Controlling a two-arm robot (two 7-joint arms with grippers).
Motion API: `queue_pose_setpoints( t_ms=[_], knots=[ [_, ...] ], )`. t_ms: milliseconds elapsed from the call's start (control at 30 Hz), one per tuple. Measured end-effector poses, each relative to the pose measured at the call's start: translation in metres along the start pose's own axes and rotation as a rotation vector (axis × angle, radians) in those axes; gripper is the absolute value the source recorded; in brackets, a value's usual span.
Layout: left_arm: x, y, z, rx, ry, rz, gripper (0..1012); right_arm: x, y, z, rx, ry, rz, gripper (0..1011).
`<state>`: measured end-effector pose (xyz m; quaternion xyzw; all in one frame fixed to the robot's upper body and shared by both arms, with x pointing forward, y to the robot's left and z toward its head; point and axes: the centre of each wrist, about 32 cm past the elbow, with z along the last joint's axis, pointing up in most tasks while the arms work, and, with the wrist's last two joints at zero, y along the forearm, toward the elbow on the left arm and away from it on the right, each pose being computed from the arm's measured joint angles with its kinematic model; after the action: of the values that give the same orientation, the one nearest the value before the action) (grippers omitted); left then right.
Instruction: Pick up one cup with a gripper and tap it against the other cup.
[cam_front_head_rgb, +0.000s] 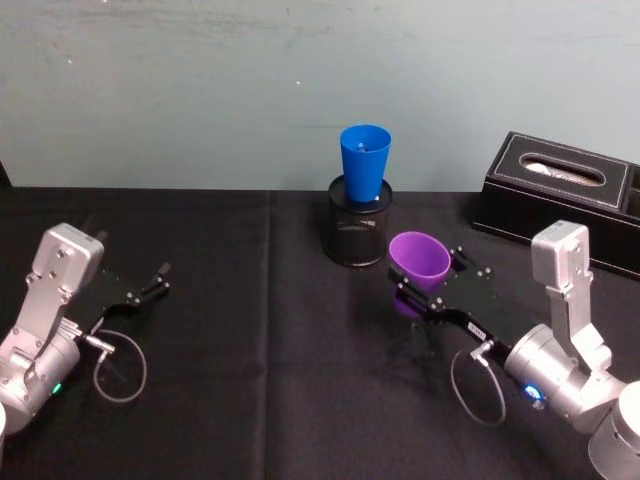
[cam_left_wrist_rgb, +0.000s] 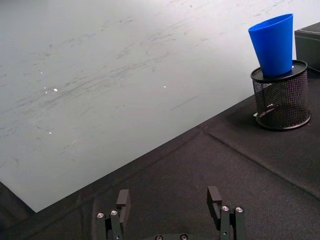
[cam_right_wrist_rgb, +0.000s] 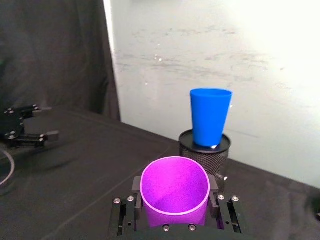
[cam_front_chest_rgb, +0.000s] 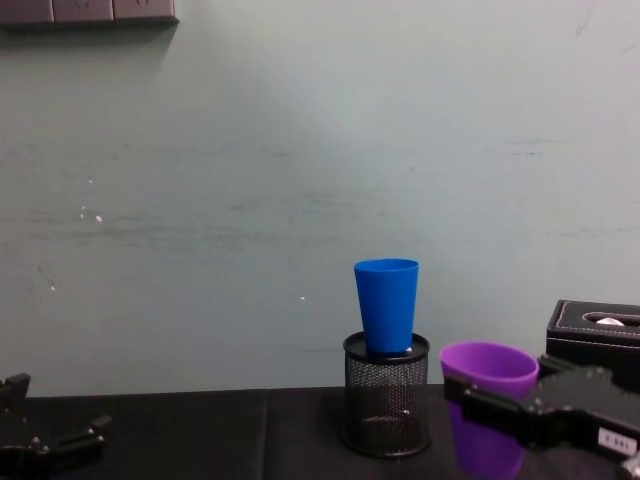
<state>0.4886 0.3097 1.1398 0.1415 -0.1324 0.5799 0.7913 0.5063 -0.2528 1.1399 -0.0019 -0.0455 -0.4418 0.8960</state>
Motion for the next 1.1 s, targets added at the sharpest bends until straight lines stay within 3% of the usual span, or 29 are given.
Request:
queue_pose_setpoints(
  t_ms=[267, 667, 1100],
  knots=[
    [0.0000, 0.0000, 0.0000, 0.000, 0.000, 0.000, 1011, 0.005, 0.003, 0.016, 0.019, -0.010, -0.054, 734],
    [0.0000, 0.0000, 0.0000, 0.000, 0.000, 0.000, 1011, 0.011, 0.005, 0.043, 0.101, -0.027, -0.079, 735],
    [0.0000, 0.0000, 0.0000, 0.000, 0.000, 0.000, 1011, 0.011, 0.005, 0.044, 0.109, -0.028, -0.078, 734]
  ],
)
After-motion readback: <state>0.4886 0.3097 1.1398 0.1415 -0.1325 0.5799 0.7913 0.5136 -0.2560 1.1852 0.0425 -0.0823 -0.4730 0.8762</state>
